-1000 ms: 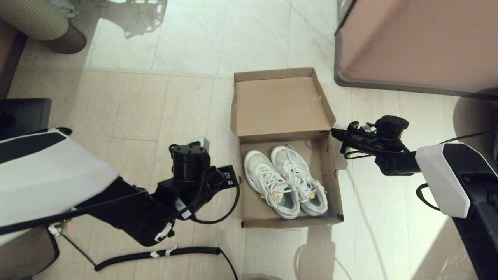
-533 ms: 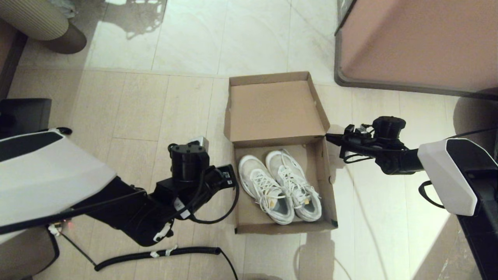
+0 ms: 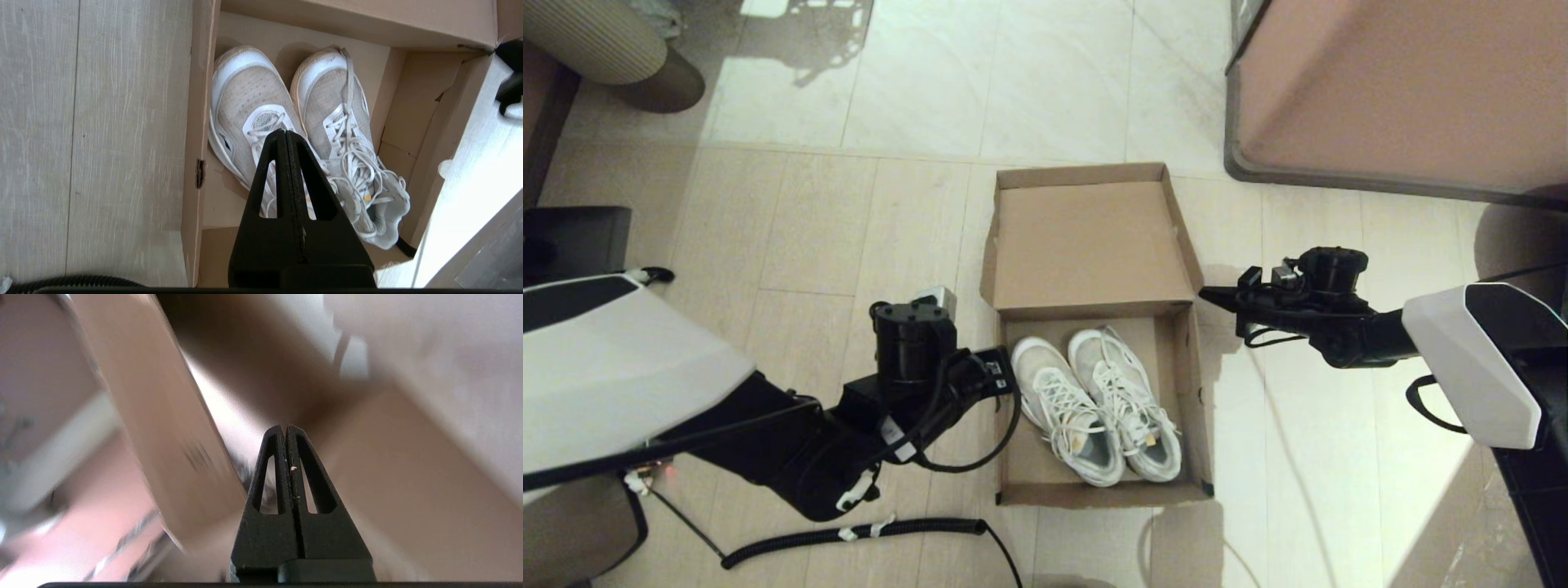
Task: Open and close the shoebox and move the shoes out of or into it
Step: Close the shoe box
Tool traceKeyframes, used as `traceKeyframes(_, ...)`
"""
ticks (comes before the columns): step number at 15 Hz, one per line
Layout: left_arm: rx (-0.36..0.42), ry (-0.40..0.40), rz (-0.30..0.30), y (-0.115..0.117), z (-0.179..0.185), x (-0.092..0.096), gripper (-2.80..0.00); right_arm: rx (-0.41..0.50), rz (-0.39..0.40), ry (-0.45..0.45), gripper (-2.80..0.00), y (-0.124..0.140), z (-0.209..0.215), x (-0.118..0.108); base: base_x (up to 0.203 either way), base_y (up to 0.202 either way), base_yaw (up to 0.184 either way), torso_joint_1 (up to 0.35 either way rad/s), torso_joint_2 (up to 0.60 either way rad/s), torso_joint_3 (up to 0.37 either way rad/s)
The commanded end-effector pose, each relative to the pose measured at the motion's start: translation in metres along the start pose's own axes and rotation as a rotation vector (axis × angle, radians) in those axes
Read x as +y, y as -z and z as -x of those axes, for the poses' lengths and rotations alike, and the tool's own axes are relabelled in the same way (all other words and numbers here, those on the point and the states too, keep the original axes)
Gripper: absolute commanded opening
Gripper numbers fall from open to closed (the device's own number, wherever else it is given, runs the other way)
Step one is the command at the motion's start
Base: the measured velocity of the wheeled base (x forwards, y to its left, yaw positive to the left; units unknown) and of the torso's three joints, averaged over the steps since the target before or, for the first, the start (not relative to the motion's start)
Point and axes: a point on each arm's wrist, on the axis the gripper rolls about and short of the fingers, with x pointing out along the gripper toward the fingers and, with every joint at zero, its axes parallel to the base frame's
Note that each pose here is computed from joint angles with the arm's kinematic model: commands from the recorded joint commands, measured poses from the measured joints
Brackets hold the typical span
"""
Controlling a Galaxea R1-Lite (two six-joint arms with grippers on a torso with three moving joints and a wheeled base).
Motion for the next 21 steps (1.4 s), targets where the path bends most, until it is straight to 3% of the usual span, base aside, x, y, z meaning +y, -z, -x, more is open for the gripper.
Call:
traceKeyframes(1,-0.008,0.001,0.004,-0.002,0.003,0.000,-2.80,-0.055,0.010,0.003,-2.80,-0.008,-0.012,-0.005,0.000,0.000,0.000,0.000,0.00,0.000)
traceKeyframes(4,-0.007,-0.001,0.004,-0.003,0.007,0.001,-2.80,-0.034,0.020,0.049,-2.80,0.005,-0.029,-0.029,0.000,0.000,0.000,0.000,0.00,0.000)
traceKeyframes(8,0.002,-0.006,0.001,-0.002,0.012,0.004,-2.80,0.020,0.063,-0.019,-2.80,0.017,-0.040,-0.032,0.000,0.000,0.000,0.000,0.00,0.000)
traceKeyframes(11,0.003,-0.006,0.000,-0.001,0.012,0.004,-2.80,0.017,0.066,-0.018,-2.80,0.017,-0.041,-0.038,0.000,0.000,0.000,0.000,0.00,0.000)
traceKeyframes(13,0.004,-0.006,0.000,-0.001,0.012,0.004,-2.80,0.036,0.070,-0.034,-2.80,0.018,-0.041,-0.038,0.000,0.000,0.000,0.000,0.00,0.000)
traceKeyframes(17,0.006,-0.007,0.001,0.000,0.012,0.004,-2.80,0.187,0.066,-0.072,-2.80,0.019,-0.033,-0.031,0.000,0.000,0.000,0.000,0.00,0.000)
traceKeyframes(21,0.011,-0.009,0.003,0.002,0.009,0.004,-2.80,0.228,0.030,-0.036,-2.80,0.029,-0.020,-0.028,0.000,0.000,0.000,0.000,0.00,0.000)
